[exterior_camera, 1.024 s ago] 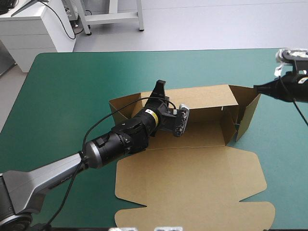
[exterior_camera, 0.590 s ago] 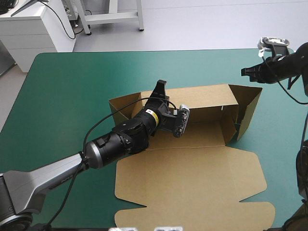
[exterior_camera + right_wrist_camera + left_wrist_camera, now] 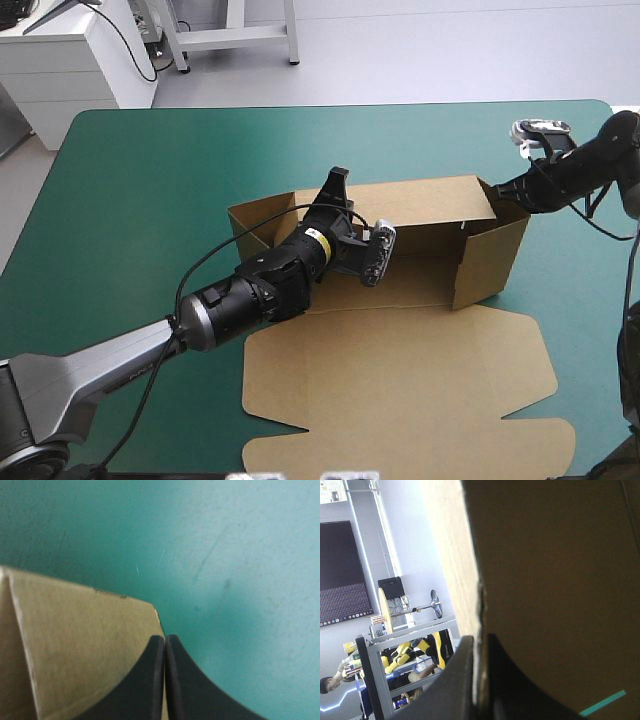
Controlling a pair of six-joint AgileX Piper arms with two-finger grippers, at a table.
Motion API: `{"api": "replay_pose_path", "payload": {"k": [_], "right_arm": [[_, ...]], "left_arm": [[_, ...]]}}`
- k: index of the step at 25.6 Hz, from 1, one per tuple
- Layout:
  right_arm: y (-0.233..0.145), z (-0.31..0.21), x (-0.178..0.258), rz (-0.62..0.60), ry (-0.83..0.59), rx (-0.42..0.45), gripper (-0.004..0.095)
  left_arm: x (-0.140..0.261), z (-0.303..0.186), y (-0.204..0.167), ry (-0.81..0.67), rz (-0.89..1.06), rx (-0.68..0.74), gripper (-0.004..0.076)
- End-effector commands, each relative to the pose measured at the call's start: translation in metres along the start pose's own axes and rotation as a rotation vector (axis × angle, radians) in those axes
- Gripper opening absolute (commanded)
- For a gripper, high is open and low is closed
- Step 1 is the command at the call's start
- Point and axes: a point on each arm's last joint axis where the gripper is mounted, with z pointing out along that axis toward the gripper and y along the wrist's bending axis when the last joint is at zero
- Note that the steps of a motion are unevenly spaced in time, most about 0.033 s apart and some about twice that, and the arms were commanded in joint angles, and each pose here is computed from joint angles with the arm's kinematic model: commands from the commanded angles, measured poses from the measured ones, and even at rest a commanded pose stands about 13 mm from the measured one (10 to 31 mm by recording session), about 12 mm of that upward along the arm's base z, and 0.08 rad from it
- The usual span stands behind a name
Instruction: Fold the box
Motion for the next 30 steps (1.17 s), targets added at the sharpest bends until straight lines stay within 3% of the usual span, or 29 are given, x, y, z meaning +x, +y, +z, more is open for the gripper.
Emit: {"api": "replay_pose_path", "payload": {"k": [1, 5, 9, 13, 22, 30], "right_arm": [[0.022, -0.029, 0.013, -0.057, -0.122, -0.016, -0.0015], [0.04, -0.023, 0.043, -0.075, -0.294, -0.096, -0.0015], [0.044, -0.011, 0.066, -0.058, -0.366, -0.089, -0.0015], [0.044, -0.006, 0.09, -0.075, -0.381, -0.026, -0.0015], [0.045, 0.0, 0.104, -0.219, -0.293, -0.009, 0.0], [0.042, -0.002, 0.106, -0.299, -0.251, 0.036, 0.0381]], "left_arm": [[-0.008, -0.009, 0.007, -0.062, -0.013, -0.034, -0.0008], [-0.008, -0.009, 0.007, -0.068, -0.013, -0.037, -0.0008], [-0.007, -0.009, 0.007, -0.057, -0.013, -0.032, -0.0008], [-0.007, -0.009, 0.007, -0.055, -0.013, -0.031, -0.0008], [-0.007, -0.009, 0.007, -0.055, -0.013, -0.03, -0.0008], [-0.007, -0.009, 0.007, -0.055, -0.013, -0.03, -0.0008]]}}
